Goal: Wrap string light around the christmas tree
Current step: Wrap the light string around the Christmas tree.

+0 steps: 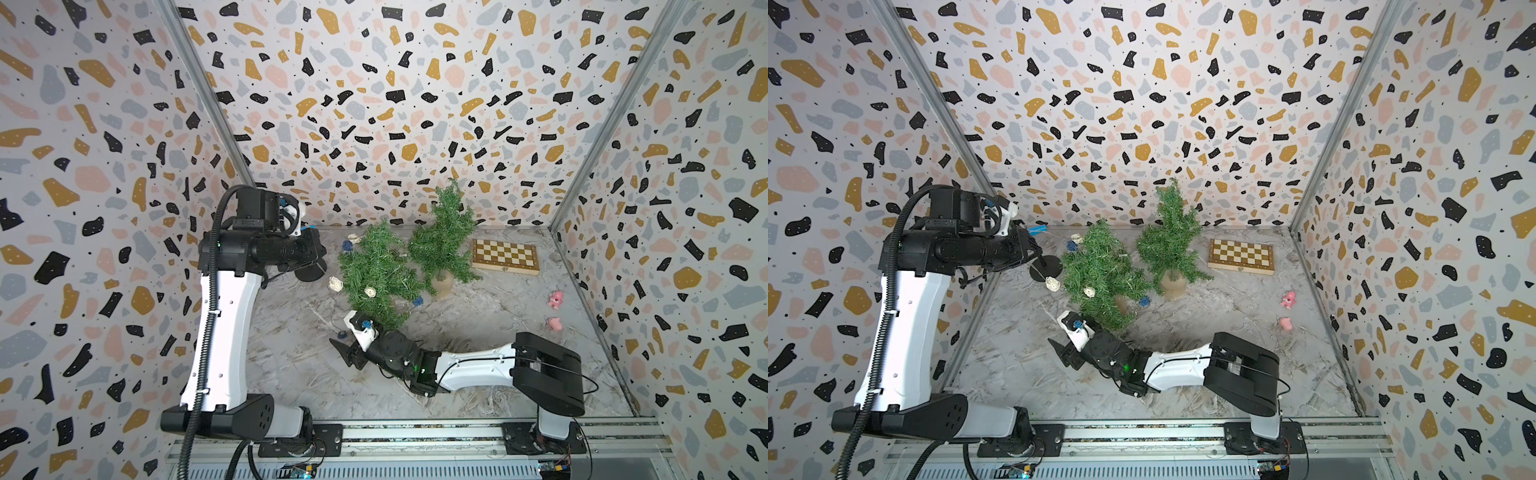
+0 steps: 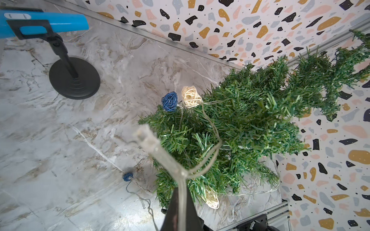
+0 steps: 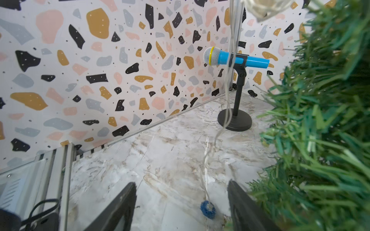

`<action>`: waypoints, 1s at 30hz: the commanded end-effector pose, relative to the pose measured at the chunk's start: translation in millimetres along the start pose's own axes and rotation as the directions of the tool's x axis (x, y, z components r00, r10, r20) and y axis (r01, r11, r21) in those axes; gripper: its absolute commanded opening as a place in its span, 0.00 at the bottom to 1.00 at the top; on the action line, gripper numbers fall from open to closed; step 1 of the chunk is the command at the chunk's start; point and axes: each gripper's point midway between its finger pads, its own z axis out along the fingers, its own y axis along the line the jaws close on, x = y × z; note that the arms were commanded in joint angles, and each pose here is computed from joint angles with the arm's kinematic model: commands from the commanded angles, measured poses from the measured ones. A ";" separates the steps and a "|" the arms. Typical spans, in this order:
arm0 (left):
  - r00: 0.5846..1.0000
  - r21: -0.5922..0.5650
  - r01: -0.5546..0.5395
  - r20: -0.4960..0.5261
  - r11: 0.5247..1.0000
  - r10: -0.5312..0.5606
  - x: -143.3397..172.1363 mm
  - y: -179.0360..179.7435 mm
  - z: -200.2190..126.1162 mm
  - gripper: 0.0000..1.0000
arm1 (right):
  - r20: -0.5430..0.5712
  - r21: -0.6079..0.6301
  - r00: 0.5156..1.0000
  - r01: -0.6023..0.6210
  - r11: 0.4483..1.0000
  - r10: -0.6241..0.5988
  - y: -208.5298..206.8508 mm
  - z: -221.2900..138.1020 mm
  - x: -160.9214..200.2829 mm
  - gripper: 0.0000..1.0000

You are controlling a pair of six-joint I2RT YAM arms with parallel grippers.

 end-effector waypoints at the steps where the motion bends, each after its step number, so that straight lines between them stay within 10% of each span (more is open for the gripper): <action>1: 1.000 0.045 -0.004 0.022 0.999 0.003 -0.9 -10.2 -3.5 0.00 | 0.081 0.089 0.994 -0.076 0.993 0.069 -11.7 8.3 -33.0 0.75; 19: 1.000 0.076 0.009 0.025 0.997 -0.011 2.8 -14.0 -1.0 0.00 | 0.027 0.215 0.975 -0.222 0.951 0.221 -31.8 46.3 -3.9 0.66; 30: 1.000 0.074 0.008 0.026 0.997 -0.010 2.8 -13.0 0.9 0.00 | 0.042 0.172 0.978 -0.210 0.962 0.206 -26.5 38.4 -8.3 0.17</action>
